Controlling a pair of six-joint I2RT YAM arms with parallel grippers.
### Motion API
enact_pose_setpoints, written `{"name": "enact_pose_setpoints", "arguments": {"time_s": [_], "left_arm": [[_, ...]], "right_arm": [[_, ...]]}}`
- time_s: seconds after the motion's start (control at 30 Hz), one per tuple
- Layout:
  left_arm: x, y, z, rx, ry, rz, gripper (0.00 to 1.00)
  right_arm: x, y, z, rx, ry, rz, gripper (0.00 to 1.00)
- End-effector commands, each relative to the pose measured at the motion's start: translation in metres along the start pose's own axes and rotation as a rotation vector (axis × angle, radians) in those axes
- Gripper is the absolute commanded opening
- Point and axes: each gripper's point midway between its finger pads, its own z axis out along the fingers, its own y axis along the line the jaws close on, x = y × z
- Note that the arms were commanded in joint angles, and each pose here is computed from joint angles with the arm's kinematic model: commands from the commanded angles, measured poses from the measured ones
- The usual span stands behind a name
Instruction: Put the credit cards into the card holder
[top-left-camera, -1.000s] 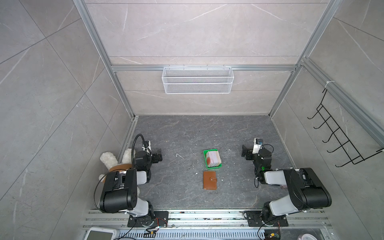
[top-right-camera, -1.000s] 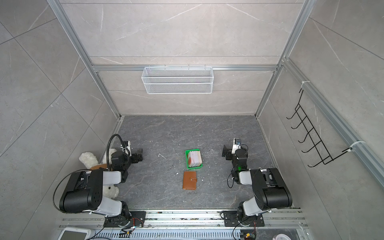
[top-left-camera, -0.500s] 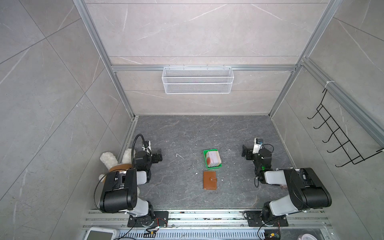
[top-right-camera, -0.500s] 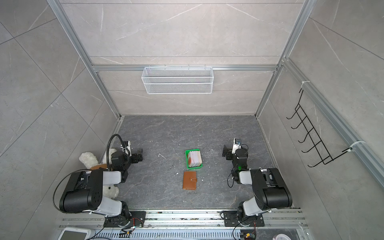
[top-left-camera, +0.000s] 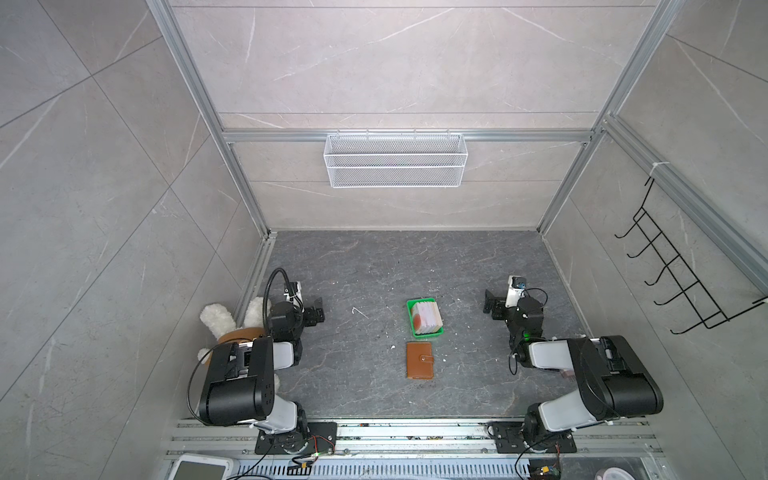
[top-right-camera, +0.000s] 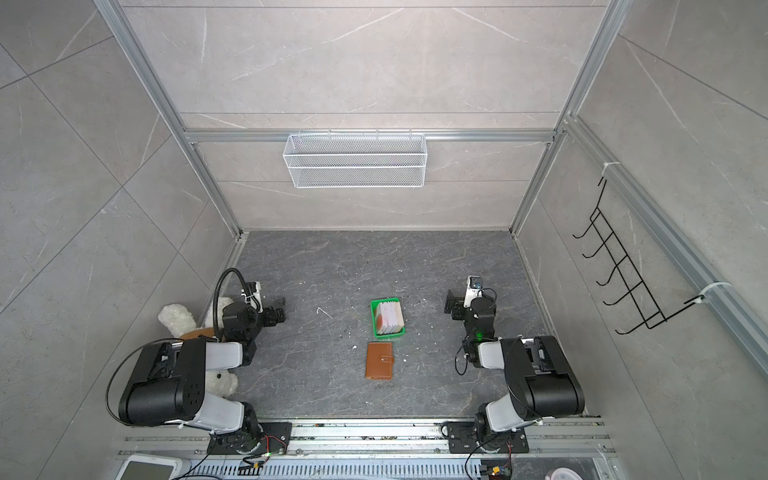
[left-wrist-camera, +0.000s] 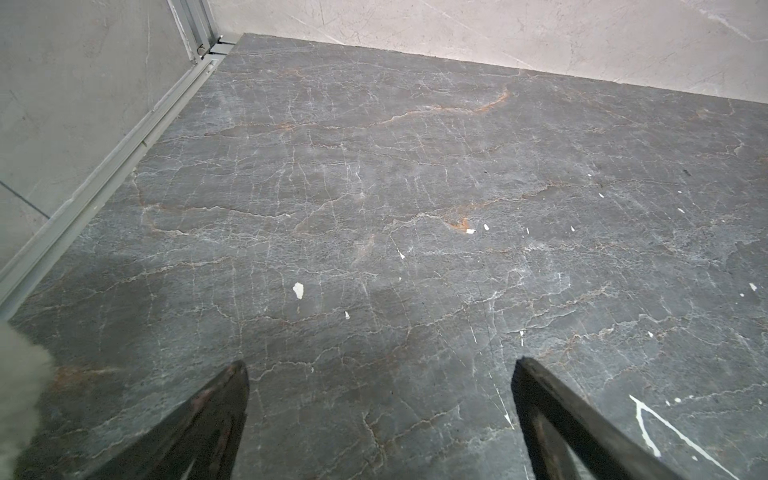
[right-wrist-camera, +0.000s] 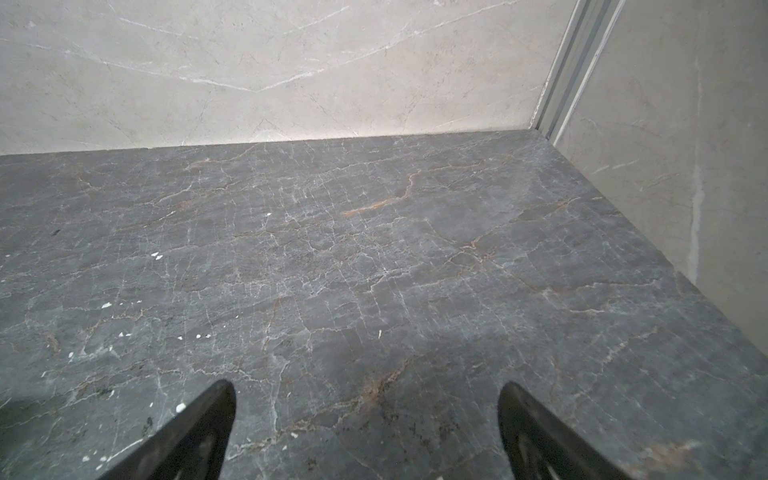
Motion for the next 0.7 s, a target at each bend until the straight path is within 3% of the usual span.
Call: {"name": "enact_pose_setpoints", "arguments": {"time_s": [0.0,0.13,0.67], "left_arm": [[-0.017,-0.001,0.003,-0.001,-0.047,0.024,1.0],[-0.017,0.0,0.003,-0.001,-0.047,0.024,1.0],[-0.017,0.0,0.003,-0.001,-0.048,0.024,1.0]], "right_arm": [[-0.003,-0.002,-0.011,0.004,-0.059,-0.006,1.0],[0.003,0.004,0.006,-0.024,0.035,-0.021,1.0],[0.002,0.004,0.005,-0.02,0.029,-0.022,1.0]]}}
